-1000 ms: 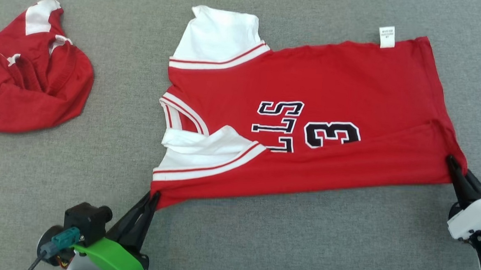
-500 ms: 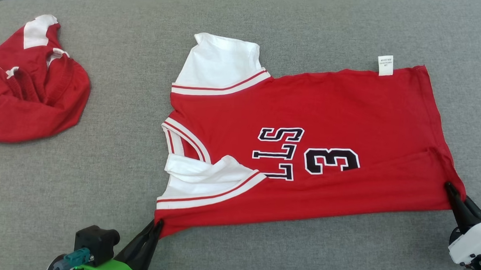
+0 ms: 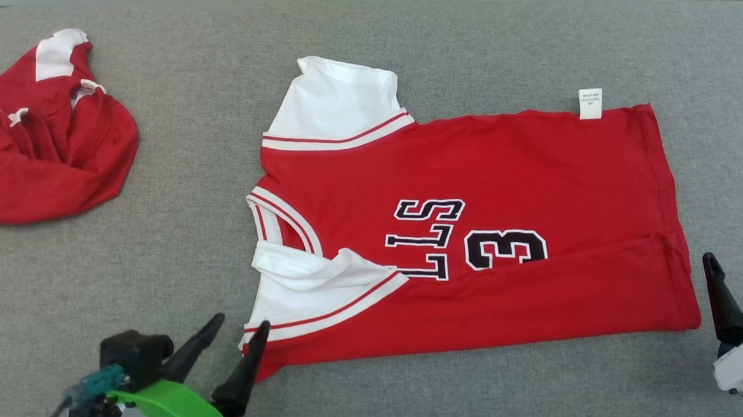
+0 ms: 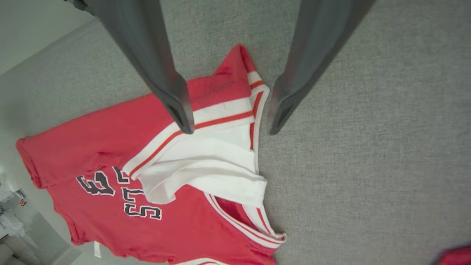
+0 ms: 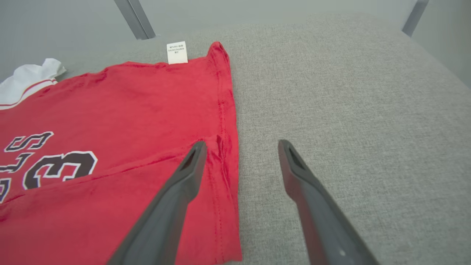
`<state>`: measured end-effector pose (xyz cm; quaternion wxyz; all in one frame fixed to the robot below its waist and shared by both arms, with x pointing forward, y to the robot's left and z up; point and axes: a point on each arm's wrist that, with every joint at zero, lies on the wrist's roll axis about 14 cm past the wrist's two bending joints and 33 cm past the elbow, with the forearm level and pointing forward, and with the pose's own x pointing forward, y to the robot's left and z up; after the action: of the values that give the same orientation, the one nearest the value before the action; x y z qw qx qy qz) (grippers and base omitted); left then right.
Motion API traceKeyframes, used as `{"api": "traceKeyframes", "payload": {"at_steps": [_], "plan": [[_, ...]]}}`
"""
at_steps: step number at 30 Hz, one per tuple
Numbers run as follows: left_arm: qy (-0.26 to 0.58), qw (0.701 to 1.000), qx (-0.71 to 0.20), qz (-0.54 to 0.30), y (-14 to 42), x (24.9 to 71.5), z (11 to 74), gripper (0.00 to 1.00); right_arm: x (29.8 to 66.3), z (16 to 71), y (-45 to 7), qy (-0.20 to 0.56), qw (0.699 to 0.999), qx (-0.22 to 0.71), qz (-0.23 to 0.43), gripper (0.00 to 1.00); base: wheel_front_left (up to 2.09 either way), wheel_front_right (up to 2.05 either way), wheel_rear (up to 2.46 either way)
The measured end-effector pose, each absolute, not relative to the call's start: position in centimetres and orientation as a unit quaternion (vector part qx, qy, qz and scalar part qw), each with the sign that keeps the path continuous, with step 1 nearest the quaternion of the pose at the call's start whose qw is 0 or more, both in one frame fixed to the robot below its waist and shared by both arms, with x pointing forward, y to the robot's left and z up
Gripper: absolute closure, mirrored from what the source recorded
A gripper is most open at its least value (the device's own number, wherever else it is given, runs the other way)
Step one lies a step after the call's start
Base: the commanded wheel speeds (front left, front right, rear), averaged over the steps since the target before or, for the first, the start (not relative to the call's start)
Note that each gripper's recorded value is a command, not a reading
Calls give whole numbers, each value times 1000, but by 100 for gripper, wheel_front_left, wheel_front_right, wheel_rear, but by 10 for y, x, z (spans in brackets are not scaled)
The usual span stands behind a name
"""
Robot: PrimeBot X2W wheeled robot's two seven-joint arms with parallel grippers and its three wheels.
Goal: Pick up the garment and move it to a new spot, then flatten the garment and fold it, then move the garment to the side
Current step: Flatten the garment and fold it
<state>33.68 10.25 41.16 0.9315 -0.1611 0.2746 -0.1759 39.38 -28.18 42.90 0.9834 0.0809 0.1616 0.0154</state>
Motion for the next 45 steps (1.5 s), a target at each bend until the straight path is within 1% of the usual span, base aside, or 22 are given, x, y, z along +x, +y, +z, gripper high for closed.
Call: {"api": "traceKeyframes", "payload": {"at_steps": [4, 6, 9, 12, 15, 19, 23, 27, 32, 39, 45], "plan": [[184, 953, -180, -161, 113, 377, 462, 0, 403, 438, -264, 131, 987, 84, 26, 0, 0, 0, 0], [150, 962, -162, -160, 122, 397, 482, 0, 409, 441, -254, 119, 989, 83, 35, 0, 0, 0, 0], [114, 971, -136, -163, 129, 429, 507, 0, 423, 446, -241, 98, 991, 85, 45, 0, 0, 0, 0], [102, 973, -120, -170, 129, 461, 521, 0, 435, 447, -225, 83, 991, 85, 61, 0, 0, 0, 0], [109, 971, -112, -182, 126, 491, 526, 0, 447, 445, -214, 75, 991, 82, 74, 0, 0, 0, 0], [137, 965, -99, -201, 119, 532, 524, 0, 461, 438, -207, 70, 991, 81, 81, 0, 0, 0, 0], [196, 952, -73, -222, 110, 563, 505, 0, 467, 423, -206, 81, 990, 88, 78, 0, 0, 0, 0], [248, 942, -42, -224, 106, 590, 479, 0, 468, 406, -213, 97, 989, 91, 67, 0, 0, 0, 0], [309, 921, -26, -237, 93, 603, 436, 0, 466, 393, -225, 109, 988, 95, 49, 0, 0, 0, 0], [332, 909, -15, -252, 77, 617, 401, 0, 460, 381, -241, 126, 987, 95, 25, 0, 0, 0, 0], [340, 903, -16, -264, 67, 622, 385, 0, 457, 377, -251, 131, 987, 93, 9, 0, 0, 0, 0]]}}
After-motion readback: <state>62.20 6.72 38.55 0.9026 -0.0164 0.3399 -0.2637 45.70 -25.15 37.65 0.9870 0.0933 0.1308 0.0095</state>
